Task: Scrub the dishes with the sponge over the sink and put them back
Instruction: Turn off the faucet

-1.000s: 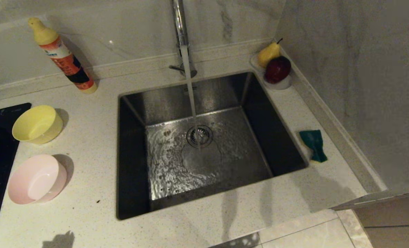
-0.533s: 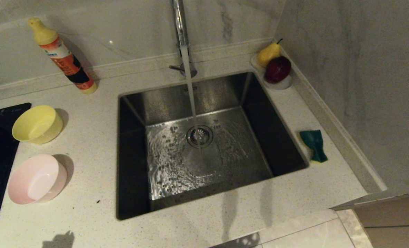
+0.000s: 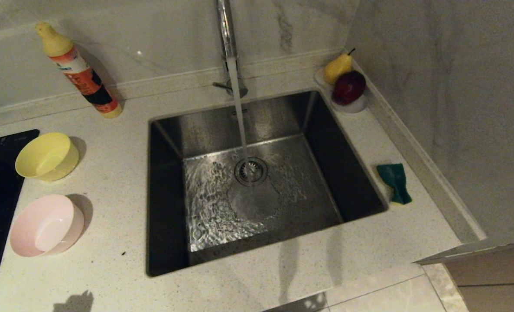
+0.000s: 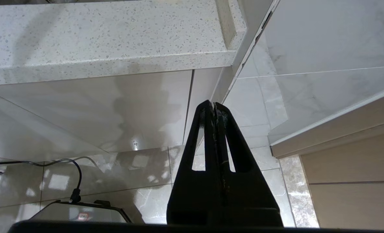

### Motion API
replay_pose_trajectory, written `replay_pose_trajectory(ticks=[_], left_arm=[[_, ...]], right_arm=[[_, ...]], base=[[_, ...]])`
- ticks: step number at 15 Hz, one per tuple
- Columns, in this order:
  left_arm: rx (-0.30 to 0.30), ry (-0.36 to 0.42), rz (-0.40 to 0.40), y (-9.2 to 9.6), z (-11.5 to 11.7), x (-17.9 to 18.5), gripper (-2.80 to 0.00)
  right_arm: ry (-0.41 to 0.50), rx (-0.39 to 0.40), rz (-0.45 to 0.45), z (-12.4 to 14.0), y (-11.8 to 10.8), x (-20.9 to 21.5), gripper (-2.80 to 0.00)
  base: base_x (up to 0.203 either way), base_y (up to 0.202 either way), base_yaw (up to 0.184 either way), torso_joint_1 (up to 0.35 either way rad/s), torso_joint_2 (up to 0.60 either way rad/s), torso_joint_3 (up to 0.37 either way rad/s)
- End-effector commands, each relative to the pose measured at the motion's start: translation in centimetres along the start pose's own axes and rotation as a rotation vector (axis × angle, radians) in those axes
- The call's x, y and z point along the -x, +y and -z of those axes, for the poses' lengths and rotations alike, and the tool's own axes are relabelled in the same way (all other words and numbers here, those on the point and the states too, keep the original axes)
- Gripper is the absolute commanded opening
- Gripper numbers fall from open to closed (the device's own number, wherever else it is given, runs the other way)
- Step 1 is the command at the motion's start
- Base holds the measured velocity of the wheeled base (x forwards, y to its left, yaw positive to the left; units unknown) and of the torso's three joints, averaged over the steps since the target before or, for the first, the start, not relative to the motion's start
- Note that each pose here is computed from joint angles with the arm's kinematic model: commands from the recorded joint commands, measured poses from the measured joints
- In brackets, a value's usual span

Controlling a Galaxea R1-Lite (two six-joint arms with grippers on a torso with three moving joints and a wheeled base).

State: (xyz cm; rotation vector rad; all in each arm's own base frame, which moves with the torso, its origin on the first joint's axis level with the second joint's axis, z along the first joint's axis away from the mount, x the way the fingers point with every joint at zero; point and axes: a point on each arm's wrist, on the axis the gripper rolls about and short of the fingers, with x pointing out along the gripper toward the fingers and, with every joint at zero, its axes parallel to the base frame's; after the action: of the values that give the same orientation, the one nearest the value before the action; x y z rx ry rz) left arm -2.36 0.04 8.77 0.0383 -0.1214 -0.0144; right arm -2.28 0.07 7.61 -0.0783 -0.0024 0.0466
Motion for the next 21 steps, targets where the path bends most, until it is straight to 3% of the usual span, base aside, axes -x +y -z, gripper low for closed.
replay_pose_trajectory(ticks=[1, 14, 16, 18, 21], left_arm=[[-0.001, 0.038, 0.002, 0.0, 1.1, -0.2, -2.80], [0.007, 0.032, 0.005, 0.0, 1.0, -0.2, -2.80], [0.015, -0.062, 0.024, 0.0, -2.3, 0.5, -2.80], [0.016, -0.146, 0.050, 0.2, -8.0, 1.2, -2.80], [0.027, -0.046, 0.075, 0.4, -15.3, -2.5, -2.80]], right_arm=[[-0.003, 0.003, -0.001, 0.0, 0.0, 0.0, -2.80], [-0.003, 0.001, -0.001, 0.0, 0.0, 0.0, -2.80], [-0.003, 0.003, -0.001, 0.0, 0.0, 0.0, -2.80], [-0.003, 0.000, -0.001, 0.0, 0.0, 0.0, -2.80], [-0.003, 0.003, -0.001, 0.0, 0.0, 0.0, -2.80]], base=[[0.000, 0.000, 0.000, 0.000, 0.00, 0.000], [0.000, 0.000, 0.000, 0.000, 0.00, 0.000], [0.000, 0.000, 0.000, 0.000, 0.00, 0.000], [0.000, 0.000, 0.000, 0.000, 0.00, 0.000], [0.000, 0.000, 0.000, 0.000, 0.00, 0.000]])
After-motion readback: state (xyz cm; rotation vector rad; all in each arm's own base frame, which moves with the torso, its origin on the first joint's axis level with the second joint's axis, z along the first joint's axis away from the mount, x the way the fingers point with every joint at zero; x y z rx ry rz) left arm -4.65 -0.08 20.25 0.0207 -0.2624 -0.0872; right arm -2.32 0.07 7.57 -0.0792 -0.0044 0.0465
